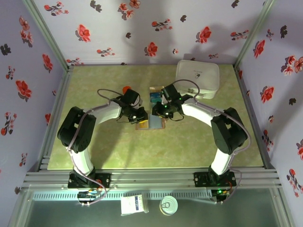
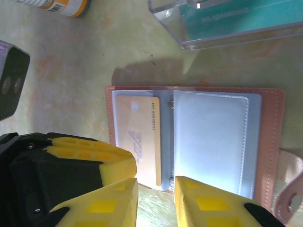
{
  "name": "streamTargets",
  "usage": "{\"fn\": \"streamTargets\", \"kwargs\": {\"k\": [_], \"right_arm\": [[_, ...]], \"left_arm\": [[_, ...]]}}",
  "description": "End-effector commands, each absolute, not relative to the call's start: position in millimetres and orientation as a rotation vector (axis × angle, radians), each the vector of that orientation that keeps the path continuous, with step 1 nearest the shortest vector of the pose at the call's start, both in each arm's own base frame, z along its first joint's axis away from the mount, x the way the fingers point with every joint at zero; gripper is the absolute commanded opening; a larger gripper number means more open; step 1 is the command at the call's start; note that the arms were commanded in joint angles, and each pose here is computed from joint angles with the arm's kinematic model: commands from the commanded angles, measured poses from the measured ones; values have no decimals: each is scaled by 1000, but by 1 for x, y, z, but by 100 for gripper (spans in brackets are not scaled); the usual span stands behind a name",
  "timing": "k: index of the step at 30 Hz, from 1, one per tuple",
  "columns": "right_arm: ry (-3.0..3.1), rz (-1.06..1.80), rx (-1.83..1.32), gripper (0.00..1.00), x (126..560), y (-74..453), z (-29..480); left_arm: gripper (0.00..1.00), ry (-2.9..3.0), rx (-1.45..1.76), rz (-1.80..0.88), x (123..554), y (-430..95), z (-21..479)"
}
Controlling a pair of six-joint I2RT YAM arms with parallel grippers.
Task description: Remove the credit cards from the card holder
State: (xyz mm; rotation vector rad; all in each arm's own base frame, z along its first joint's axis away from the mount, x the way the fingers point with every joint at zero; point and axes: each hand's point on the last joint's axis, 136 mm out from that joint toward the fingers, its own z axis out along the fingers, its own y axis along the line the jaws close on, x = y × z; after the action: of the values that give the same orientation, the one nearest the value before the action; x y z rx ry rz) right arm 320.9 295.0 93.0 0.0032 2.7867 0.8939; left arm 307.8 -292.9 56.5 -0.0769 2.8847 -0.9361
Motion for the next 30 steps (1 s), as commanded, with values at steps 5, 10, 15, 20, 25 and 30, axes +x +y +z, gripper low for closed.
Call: {"fn": "streamTargets", "kwargs": {"k": [5, 10, 15, 20, 25, 30], "right_arm": [[2770, 840, 22, 29, 318, 274, 99], [2756, 851, 32, 29, 320, 269, 104], [2750, 850, 39, 29, 321, 266, 106], [2743, 854, 38, 30, 320, 265, 108], [2738, 872, 42, 30, 320, 266, 108], [2737, 894, 46, 30, 320, 269, 108]], "left_arm": [[11, 2905, -24, -994, 309, -322, 57], [6, 2935, -1, -991, 307, -337, 47], [5, 2973, -6, -973, 304, -342, 33], [5, 2990, -2, -951, 303, -340, 27], [5, 3012, 5, -933, 300, -338, 19], [6, 3026, 12, -913, 298, -335, 13]]}}
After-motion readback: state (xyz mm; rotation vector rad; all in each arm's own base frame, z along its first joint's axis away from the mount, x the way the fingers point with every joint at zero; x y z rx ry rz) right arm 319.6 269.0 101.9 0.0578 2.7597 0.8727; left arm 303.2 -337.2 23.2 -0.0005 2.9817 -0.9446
